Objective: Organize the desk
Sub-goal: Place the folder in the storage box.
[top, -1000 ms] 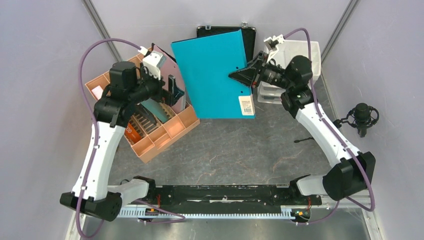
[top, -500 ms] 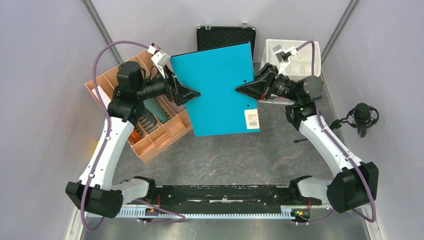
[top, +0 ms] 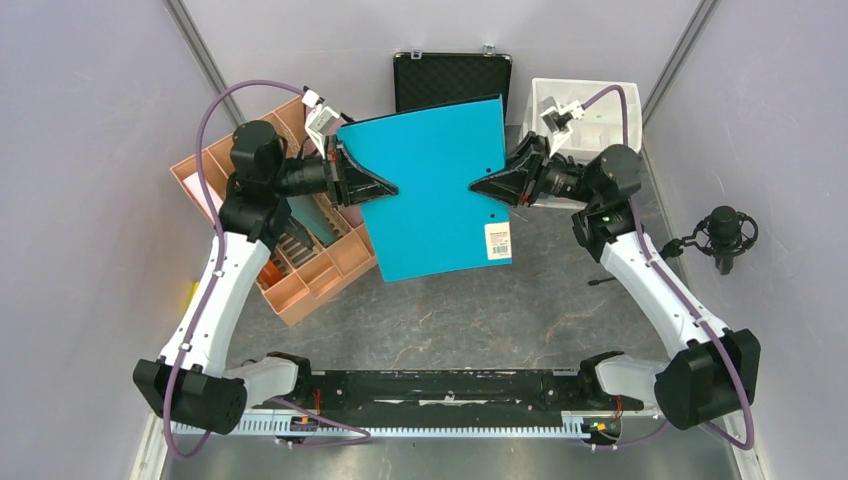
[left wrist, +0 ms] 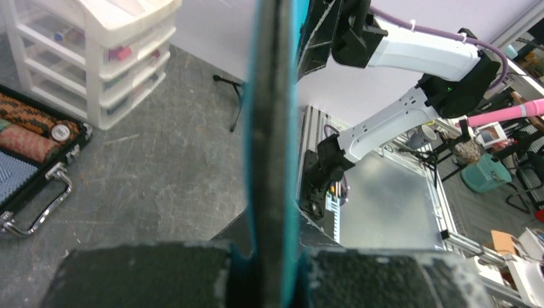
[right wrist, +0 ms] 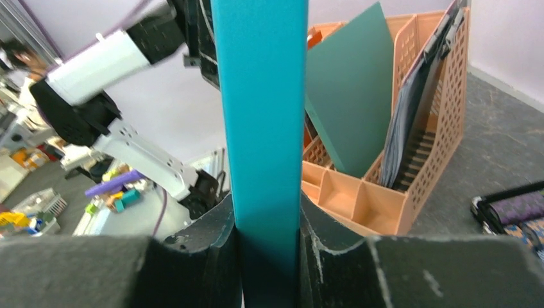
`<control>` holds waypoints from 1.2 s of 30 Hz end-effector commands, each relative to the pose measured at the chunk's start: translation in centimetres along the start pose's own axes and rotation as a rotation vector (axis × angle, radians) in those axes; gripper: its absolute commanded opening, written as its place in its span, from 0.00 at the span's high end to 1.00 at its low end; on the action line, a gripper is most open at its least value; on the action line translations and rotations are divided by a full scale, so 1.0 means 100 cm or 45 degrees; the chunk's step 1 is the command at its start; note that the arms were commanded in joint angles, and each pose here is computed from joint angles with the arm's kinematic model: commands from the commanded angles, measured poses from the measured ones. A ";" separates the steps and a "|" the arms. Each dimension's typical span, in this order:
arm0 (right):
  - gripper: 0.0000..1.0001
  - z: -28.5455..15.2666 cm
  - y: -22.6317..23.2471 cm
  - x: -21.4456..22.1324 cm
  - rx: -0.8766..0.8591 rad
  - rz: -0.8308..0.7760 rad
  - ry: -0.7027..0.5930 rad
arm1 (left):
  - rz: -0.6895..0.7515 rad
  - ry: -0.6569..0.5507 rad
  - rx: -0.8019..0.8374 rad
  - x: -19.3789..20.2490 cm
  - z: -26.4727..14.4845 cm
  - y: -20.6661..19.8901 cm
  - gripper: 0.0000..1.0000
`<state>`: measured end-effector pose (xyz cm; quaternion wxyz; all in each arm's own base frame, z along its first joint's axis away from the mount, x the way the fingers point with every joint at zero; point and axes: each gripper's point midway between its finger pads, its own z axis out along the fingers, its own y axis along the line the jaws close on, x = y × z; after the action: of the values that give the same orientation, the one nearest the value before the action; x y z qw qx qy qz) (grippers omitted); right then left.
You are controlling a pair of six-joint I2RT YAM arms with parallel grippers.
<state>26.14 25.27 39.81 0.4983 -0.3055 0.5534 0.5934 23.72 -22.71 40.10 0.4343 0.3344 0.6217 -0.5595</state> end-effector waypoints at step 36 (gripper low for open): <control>0.69 -0.009 0.030 0.059 -0.186 -0.227 0.328 | 0.195 0.180 0.089 0.010 -0.001 -0.007 0.98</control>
<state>23.14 26.24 34.18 0.4540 -0.4256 0.5689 0.5377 22.58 -22.67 37.93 0.3953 0.4088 0.6317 -0.5268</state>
